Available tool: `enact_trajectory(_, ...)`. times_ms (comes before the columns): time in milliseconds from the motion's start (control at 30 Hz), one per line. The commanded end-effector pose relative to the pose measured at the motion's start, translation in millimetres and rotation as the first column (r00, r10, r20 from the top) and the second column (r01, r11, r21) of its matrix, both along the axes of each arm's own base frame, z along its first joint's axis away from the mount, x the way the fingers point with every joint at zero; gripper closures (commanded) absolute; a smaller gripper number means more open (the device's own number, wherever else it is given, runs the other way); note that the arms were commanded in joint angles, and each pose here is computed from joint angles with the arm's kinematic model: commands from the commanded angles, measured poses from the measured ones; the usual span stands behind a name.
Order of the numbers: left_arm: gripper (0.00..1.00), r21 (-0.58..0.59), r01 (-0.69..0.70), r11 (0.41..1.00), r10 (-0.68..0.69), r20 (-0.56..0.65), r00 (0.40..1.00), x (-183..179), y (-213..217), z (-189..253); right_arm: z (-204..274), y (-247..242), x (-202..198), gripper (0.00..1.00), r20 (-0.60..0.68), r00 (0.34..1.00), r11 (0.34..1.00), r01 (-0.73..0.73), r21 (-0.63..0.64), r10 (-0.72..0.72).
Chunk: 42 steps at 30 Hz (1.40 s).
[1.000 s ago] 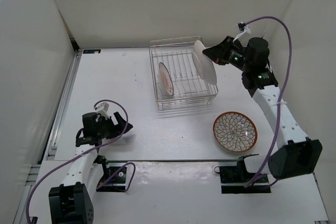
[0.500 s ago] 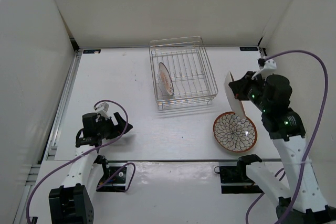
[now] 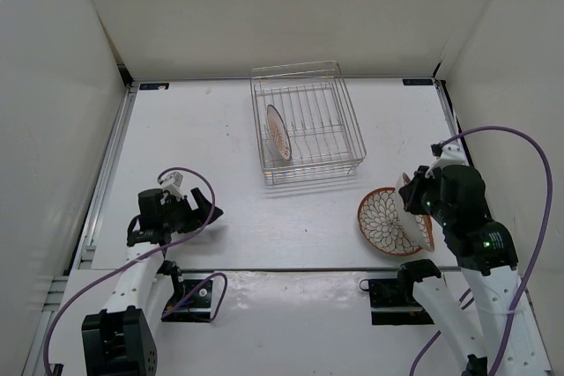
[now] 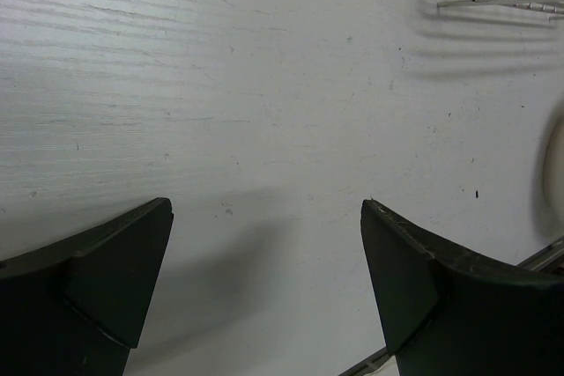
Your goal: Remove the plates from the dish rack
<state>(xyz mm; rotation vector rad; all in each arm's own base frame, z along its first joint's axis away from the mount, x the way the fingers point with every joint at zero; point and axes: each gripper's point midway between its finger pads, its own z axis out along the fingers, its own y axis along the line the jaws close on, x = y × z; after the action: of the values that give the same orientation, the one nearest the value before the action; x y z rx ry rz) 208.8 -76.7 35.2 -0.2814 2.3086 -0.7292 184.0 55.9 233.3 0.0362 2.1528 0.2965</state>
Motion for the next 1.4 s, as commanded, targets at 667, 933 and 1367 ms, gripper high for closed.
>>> enact_trajectory(667,0.00,0.016,-0.013,1.000,0.016,-0.174,0.985,-30.5,2.0,-36.4,-61.9,13.2,16.2,0.94,-0.034,0.998,0.999,-0.046,0.017,0.046)
enact_trajectory(933,0.00,0.015,-0.016,1.000,0.019,-0.180,0.984,-31.1,2.1,-37.1,-80.8,14.8,13.3,0.59,-0.075,0.997,0.999,-0.027,0.042,0.030)
enact_trajectory(1367,0.00,0.015,-0.014,1.000,0.017,-0.178,0.984,-31.1,1.9,-36.7,-63.7,-11.3,8.8,0.37,-0.090,0.991,0.995,0.096,-0.039,-0.099)
